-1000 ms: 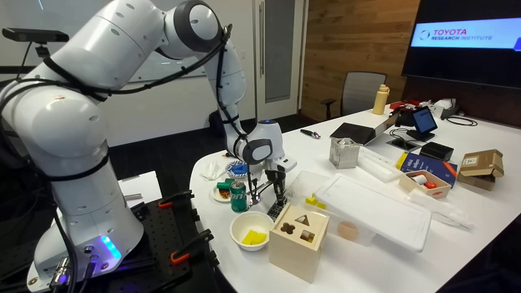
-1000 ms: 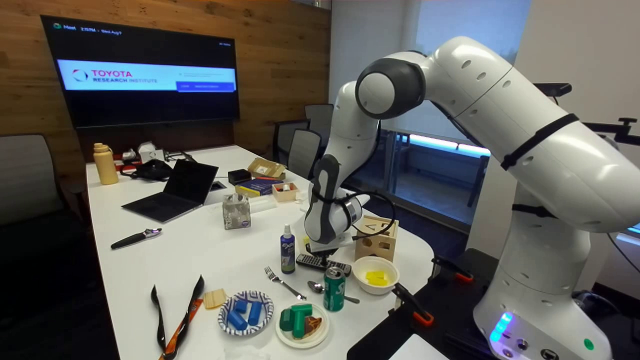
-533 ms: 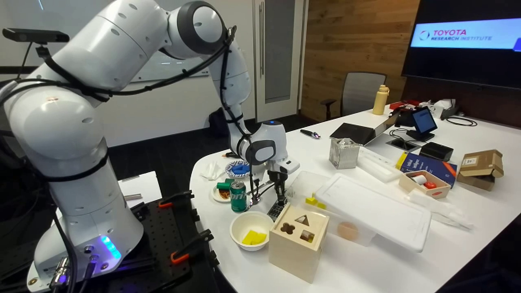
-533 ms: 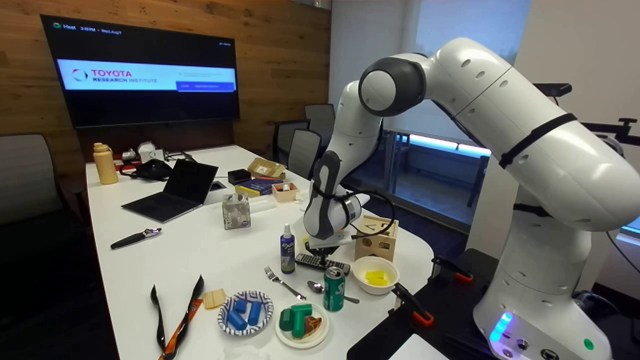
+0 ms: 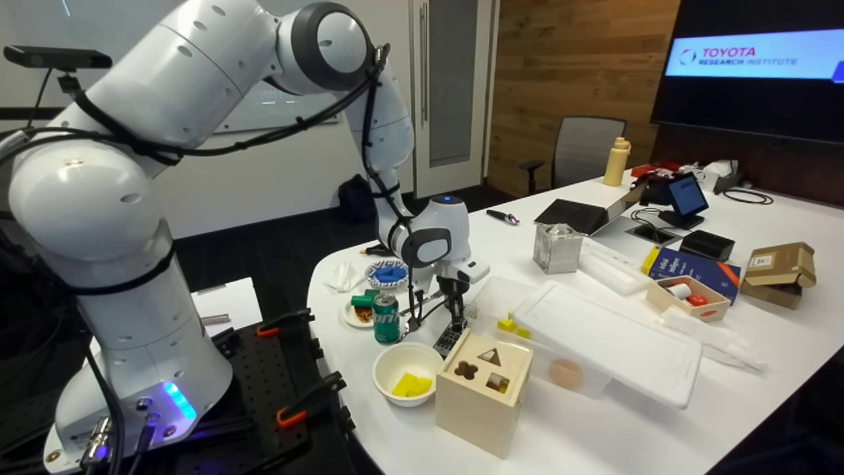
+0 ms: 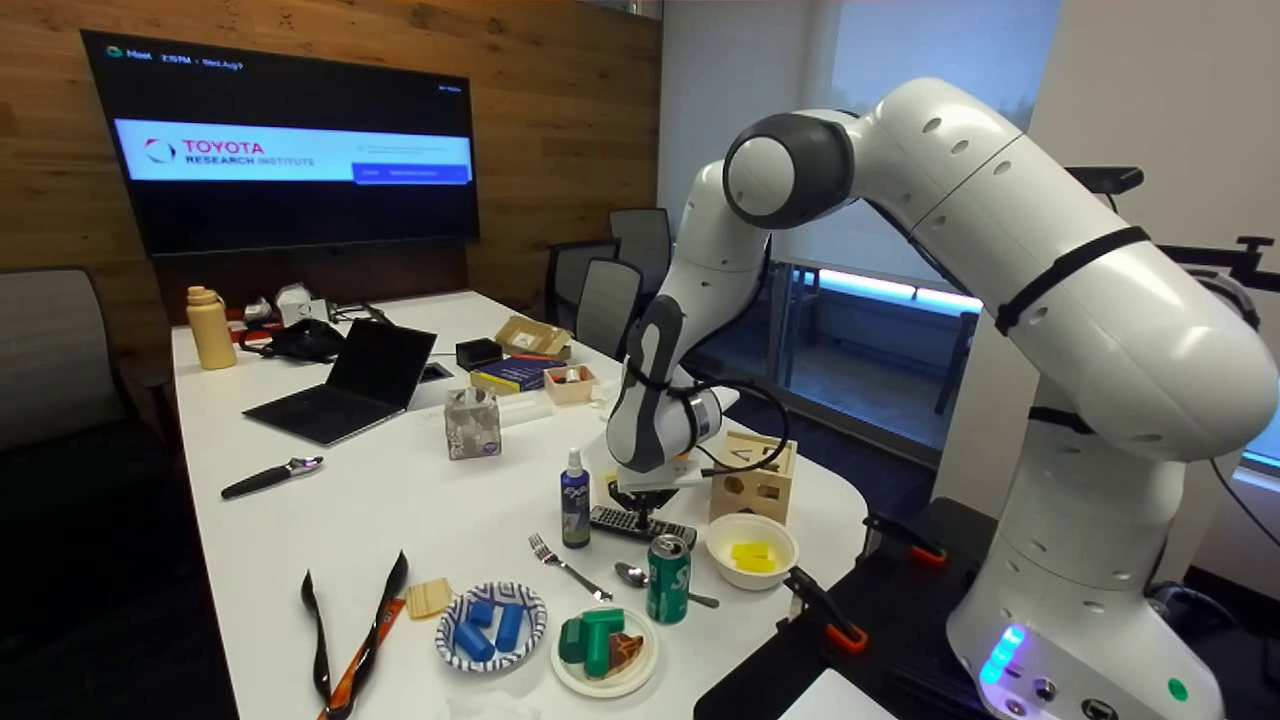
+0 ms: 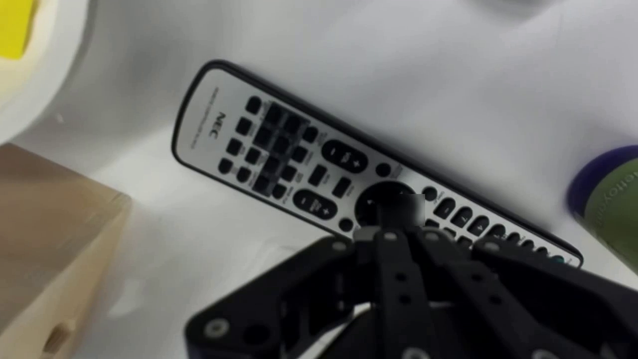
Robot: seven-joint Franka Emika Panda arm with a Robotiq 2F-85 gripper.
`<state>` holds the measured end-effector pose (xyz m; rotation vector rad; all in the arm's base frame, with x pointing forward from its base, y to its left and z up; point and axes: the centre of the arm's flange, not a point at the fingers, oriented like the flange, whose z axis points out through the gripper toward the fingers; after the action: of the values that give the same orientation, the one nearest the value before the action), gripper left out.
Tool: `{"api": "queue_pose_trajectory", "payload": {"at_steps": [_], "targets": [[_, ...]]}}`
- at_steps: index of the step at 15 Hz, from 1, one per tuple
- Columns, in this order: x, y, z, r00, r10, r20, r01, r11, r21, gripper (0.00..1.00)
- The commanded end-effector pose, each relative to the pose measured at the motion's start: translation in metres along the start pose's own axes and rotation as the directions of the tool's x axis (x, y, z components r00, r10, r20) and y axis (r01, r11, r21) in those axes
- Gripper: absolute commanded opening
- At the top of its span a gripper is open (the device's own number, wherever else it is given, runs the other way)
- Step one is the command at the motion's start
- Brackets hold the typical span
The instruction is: Press the center button of the remote
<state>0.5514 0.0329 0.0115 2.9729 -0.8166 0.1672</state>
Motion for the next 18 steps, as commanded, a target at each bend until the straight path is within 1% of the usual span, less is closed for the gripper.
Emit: {"api": "queue_pose_trajectory", "payload": {"at_steps": [1, 4, 8, 11, 13, 14, 15, 18], "targets": [[-0.011, -0.004, 0.007, 0.999, 0.006, 0.037, -0.004, 0.999, -0.048, 0.0], [-0.016, -0.014, -0.013, 1.0, -0.015, 0.02, 0.017, 0.997, -0.079, 0.0], [-0.024, -0.029, -0.045, 0.998, -0.05, -0.028, 0.046, 0.988, -0.148, 0.0], [-0.021, -0.034, -0.078, 0.993, -0.066, -0.101, 0.043, 0.976, -0.211, 0.0], [-0.015, -0.034, -0.107, 0.987, -0.076, -0.144, 0.041, 0.972, -0.231, 0.0], [-0.01, -0.032, -0.12, 0.986, -0.079, -0.149, 0.045, 0.974, -0.223, 0.26], [-0.005, -0.03, -0.133, 0.985, -0.087, -0.147, 0.054, 0.975, -0.215, 0.27], [0.015, -0.021, -0.163, 0.986, -0.116, -0.118, 0.103, 0.988, -0.111, 0.47]]}}
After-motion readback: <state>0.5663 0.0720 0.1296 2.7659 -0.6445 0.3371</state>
